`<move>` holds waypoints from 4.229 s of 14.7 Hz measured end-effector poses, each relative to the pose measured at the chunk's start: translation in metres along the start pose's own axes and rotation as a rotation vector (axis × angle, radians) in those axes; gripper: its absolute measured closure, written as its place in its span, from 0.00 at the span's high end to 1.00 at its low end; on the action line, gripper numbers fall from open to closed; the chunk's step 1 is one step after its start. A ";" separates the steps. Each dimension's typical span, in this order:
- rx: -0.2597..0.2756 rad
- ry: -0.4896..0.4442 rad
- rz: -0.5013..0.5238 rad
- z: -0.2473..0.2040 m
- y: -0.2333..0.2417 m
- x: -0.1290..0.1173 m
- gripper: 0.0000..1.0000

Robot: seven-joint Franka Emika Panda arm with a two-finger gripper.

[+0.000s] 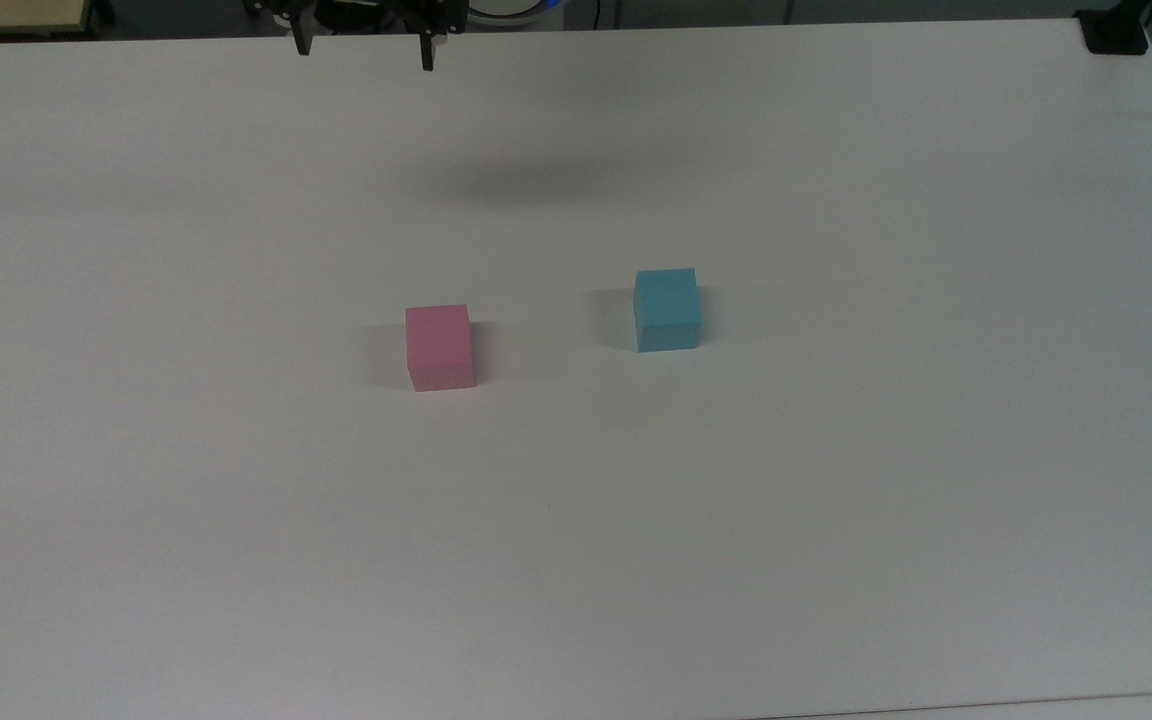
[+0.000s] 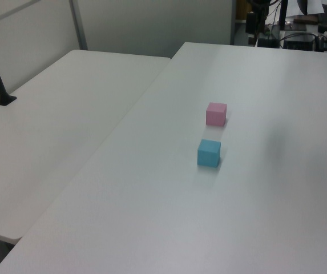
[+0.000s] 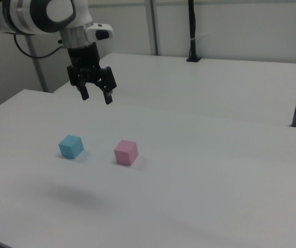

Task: Put blue cube on pink cube
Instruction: 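Move the open gripper over the blue cube, then lower the gripper around the blue cube and close it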

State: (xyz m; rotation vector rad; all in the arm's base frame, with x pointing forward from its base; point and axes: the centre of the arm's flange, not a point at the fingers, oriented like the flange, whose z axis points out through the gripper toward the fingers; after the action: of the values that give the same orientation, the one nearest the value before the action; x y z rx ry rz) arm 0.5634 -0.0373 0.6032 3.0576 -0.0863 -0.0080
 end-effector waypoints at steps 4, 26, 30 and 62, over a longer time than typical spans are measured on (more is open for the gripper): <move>0.000 0.000 0.003 0.000 0.001 0.000 1.00; 0.000 -0.037 -0.043 0.019 -0.024 0.002 1.00; 0.017 -0.044 -0.120 0.021 -0.071 -0.002 1.00; -0.020 -0.081 -0.186 0.256 -0.286 0.060 0.84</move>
State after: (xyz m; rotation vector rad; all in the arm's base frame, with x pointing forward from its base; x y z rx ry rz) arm 0.6369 0.2231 0.3242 3.0324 0.1913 -0.1434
